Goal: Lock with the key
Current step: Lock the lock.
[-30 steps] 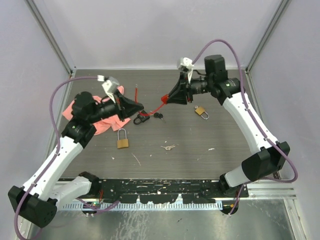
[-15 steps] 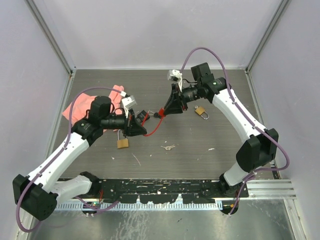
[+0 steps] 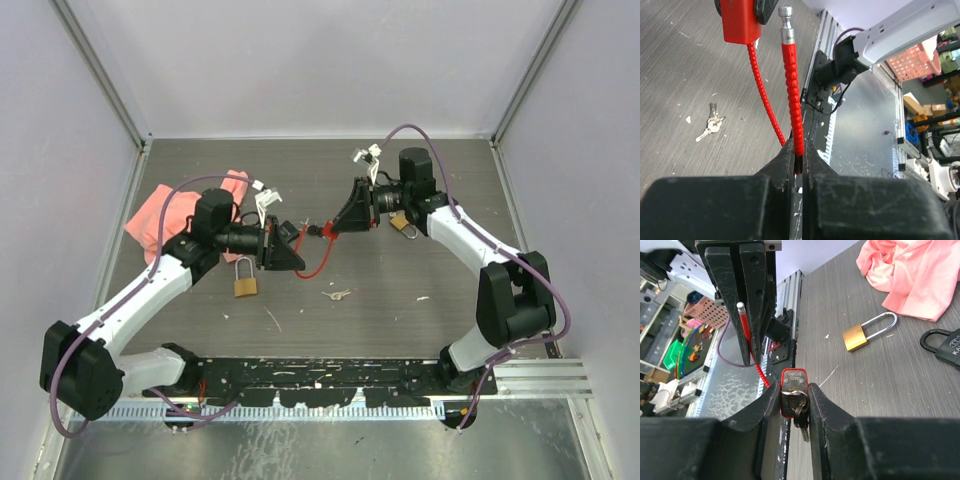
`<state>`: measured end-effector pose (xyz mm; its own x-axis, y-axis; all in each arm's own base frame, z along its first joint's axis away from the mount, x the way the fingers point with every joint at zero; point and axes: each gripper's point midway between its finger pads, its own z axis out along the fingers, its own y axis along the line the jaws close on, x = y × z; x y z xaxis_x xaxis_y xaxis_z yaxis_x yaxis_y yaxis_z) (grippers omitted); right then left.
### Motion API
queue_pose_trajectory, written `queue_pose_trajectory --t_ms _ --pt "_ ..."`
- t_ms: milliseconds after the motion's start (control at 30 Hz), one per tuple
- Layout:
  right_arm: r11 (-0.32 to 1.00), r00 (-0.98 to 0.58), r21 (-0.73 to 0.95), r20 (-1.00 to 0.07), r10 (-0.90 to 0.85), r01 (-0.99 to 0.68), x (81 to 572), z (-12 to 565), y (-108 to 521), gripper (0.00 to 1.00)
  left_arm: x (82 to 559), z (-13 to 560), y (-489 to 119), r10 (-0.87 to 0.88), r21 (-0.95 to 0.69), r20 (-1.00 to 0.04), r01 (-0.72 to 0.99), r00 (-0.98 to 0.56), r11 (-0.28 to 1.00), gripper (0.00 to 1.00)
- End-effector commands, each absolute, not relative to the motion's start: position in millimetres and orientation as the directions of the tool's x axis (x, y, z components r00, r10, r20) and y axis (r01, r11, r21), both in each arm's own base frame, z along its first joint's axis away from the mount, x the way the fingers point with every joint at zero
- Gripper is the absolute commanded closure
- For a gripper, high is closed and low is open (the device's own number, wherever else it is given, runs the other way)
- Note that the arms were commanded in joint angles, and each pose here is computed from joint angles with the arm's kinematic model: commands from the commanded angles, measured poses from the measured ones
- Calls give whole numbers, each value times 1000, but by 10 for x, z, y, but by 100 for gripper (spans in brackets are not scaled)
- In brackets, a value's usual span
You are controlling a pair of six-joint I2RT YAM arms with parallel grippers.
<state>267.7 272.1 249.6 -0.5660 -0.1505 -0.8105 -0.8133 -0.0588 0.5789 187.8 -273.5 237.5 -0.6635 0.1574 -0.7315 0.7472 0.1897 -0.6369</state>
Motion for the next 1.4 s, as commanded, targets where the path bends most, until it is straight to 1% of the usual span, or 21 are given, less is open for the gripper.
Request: queue_pose_trajectory --t_ms 0,133,300,433,633,867,967,1167,1200,1267,1367 --pt "-127 -463 467 -884 -66 -875 2621 3008 2662 99 1920 2694 -2819 72 -595 -793 795 -604 120 100" --pt "-124 -474 473 -880 -28 -872 2602 3050 2633 99 1963 2640 -2819 61 -586 -799 798 -598 141 100" --pt "-107 -498 493 -867 26 -863 2650 3198 2633 99 1983 2606 -2876 54 -616 -780 781 -623 103 100" --pt "-119 -516 506 -854 70 -854 2642 3346 2639 99 2040 2599 -2898 40 -618 -780 778 -625 110 100" --pt "-109 -530 521 -842 101 -847 2695 3371 2655 99 2160 2748 -2954 -34 -613 -789 783 -613 103 100" --pt "-69 -531 527 -834 151 -847 2828 3432 2679 99 2151 2851 -3032 -39 -607 -794 792 -606 59 100" --pt "-51 -528 526 -837 143 -849 2881 3410 2694 99 2174 2925 -3050 -73 -613 -790 789 -609 47 100" --pt "9 -505 509 -856 111 -861 2933 3267 2628 99 2373 3053 -2987 -217 -570 -816 809 -536 146 100" --pt "14 -499 504 -859 113 -864 2940 3276 2595 99 2394 3075 -2967 -243 -561 -819 813 -519 156 98" --pt "12 -480 485 -869 115 -874 2926 3325 2543 99 2411 3126 -2929 -286 -548 -822 820 -492 164 92" --pt "-13 -447 448 -889 99 -894 2834 3399 2520 99 2437 3157 -2885 -322 -574 -799 803 -507 161 83"
